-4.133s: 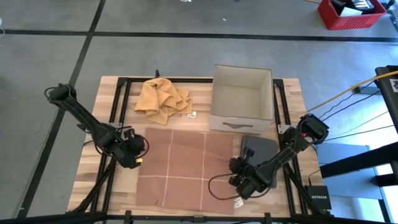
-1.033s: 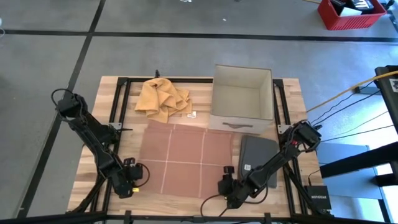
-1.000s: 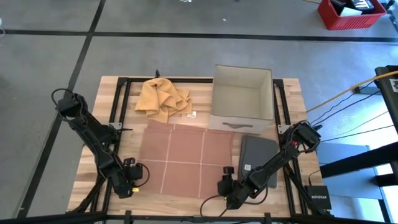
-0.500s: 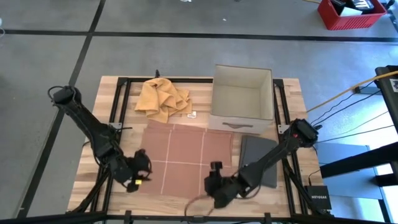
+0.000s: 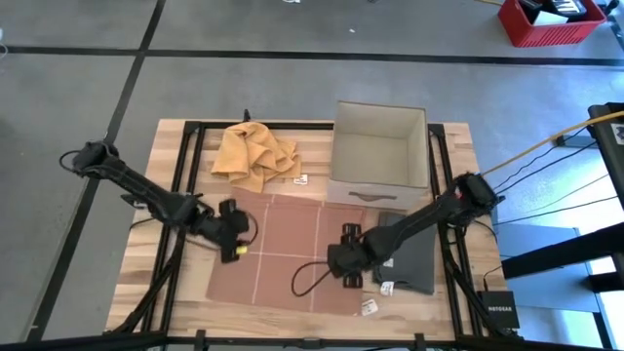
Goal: Fold towel
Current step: Fold the light orange towel
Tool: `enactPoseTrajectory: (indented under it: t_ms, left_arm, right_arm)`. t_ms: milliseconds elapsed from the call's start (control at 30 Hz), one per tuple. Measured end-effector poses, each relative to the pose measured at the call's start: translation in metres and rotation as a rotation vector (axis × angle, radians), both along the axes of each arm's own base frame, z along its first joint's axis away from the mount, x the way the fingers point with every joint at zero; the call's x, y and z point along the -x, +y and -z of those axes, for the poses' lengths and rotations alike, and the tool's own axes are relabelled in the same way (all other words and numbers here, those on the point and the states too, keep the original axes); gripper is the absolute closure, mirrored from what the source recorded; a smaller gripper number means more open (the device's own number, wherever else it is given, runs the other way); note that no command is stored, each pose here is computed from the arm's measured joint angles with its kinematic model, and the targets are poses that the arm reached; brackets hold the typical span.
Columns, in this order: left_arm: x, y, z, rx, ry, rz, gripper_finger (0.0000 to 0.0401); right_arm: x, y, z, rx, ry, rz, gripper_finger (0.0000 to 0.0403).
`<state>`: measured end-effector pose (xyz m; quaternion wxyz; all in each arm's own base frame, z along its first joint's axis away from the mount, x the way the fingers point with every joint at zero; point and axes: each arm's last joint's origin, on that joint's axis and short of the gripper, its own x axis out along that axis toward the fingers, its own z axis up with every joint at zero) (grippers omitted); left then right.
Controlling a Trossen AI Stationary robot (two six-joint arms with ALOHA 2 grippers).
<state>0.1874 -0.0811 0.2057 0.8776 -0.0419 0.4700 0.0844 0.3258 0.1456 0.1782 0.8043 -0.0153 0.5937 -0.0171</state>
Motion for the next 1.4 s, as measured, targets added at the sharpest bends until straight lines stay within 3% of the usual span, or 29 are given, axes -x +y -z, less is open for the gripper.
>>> enactPoseTrajectory:
  t_ms: [100, 233, 467, 600, 867, 1000, 1100, 1200, 1300, 1400]
  left_arm:
    - [-0.003, 0.025, 0.004, -0.025, 0.055, -0.098, 0.0163]
    - [-0.003, 0.041, 0.024, 0.073, 0.125, -0.118, 0.0163]
    - [0.021, 0.034, 0.061, 0.173, 0.211, -0.187, 0.0179]
    - [0.026, 0.018, 0.072, 0.260, 0.177, -0.188, 0.0186]
    - [0.030, -0.018, 0.071, 0.386, 0.151, -0.149, 0.0191]
    - [0.022, -0.020, 0.042, 0.393, 0.129, -0.130, 0.0191]
    - [0.015, -0.014, 0.010, 0.321, 0.083, -0.095, 0.0191]
    - [0.010, 0.000, -0.016, 0.154, 0.012, -0.113, 0.0191]
    - [0.012, 0.019, -0.014, 0.016, 0.083, -0.136, 0.0191]
    - [0.019, 0.040, 0.006, 0.027, 0.228, -0.206, 0.0191]
  right_arm:
    - [0.008, -0.021, -0.009, 0.017, -0.042, 0.005, 0.0152]
    - [0.015, -0.044, 0.004, -0.073, -0.170, 0.034, 0.0151]
    - [0.029, -0.046, 0.054, -0.167, -0.273, 0.038, 0.0150]
    - [0.032, -0.032, 0.059, -0.197, -0.281, 0.000, 0.0150]
    - [0.040, -0.006, 0.057, -0.219, -0.282, -0.086, 0.0150]
    - [0.032, -0.007, 0.031, -0.203, -0.287, -0.099, 0.0150]
    - [0.028, -0.013, 0.000, -0.164, -0.300, -0.107, 0.0150]
    - [0.032, -0.025, -0.020, -0.082, -0.287, -0.076, 0.0150]
    - [0.038, -0.040, -0.031, -0.033, -0.296, -0.032, 0.0150]
    - [0.046, -0.057, -0.019, -0.008, -0.250, 0.026, 0.0150]
